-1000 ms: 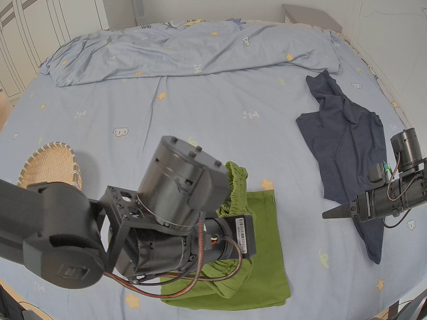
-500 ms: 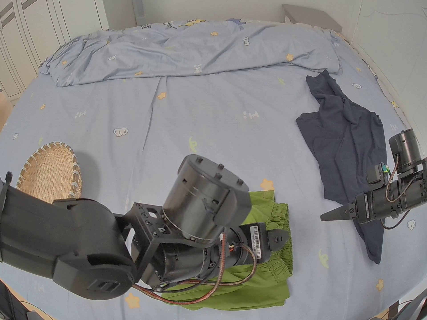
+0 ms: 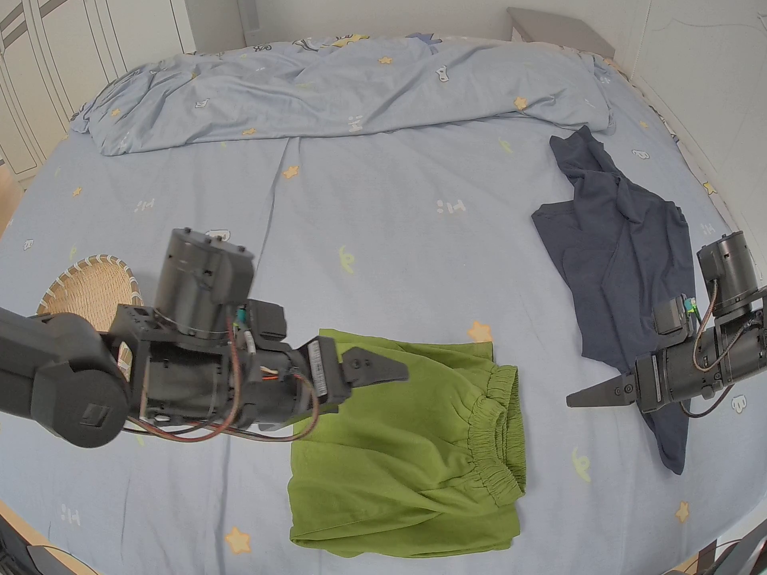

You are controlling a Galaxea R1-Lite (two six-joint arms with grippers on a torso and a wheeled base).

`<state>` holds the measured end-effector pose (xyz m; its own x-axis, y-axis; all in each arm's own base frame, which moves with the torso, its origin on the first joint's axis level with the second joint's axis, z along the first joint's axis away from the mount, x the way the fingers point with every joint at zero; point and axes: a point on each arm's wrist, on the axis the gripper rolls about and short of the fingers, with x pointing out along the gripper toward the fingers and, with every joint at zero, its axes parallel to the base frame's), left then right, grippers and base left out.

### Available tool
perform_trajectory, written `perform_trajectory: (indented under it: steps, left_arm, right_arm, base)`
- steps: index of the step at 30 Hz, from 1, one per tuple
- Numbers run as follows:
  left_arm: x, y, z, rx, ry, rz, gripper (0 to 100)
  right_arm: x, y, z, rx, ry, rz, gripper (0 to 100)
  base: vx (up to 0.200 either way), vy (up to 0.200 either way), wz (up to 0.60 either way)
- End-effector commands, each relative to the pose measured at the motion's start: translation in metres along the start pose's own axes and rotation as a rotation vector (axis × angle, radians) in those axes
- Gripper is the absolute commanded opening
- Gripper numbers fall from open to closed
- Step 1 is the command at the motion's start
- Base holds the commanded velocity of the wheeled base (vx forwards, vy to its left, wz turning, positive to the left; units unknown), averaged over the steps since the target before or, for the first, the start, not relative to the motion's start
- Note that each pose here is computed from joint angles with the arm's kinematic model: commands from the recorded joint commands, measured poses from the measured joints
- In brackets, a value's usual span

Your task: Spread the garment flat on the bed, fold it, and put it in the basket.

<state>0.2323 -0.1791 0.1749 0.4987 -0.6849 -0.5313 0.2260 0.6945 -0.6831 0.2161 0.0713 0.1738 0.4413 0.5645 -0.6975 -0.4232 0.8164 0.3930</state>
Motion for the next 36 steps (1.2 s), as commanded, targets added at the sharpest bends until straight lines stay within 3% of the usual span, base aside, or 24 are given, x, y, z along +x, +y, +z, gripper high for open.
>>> perform_trajectory:
  steps: [1, 5, 9, 23, 30, 36]
  left_arm:
    - [-0.028, 0.075, -0.001, -0.045, 0.038, -0.049, 100]
    - [-0.013, 0.113, -0.004, 0.015, 0.04, -0.06, 100]
    - [0.002, 0.128, -0.005, 0.013, 0.034, -0.049, 100]
    - [0.028, 0.14, -0.027, 0.02, 0.158, -0.027, 100]
    - [0.043, 0.128, -0.042, 0.068, 0.201, -0.068, 100]
    - [0.062, 0.134, -0.05, 0.104, 0.168, -0.118, 100]
  right_arm:
    - [-0.012, 0.018, -0.007, -0.049, -0.023, 0.049, 100]
    - [-0.022, 0.022, -0.008, -0.027, -0.058, 0.055, 100]
    - [-0.029, 0.025, -0.01, -0.035, -0.082, 0.06, 100]
    - [-0.027, 0.025, -0.01, -0.035, -0.077, 0.062, 100]
    - [-0.026, 0.025, -0.01, -0.034, -0.069, 0.062, 100]
    - [-0.025, 0.024, -0.012, -0.03, -0.064, 0.059, 100]
  base:
    - [0.0, 0.0, 0.0]
    - [0.0, 0.0, 0.0]
    - [0.0, 0.0, 0.0]
    - [0.0, 0.0, 0.0]
    - [0.0, 0.0, 0.0]
    - [0.0, 0.0, 0.0]
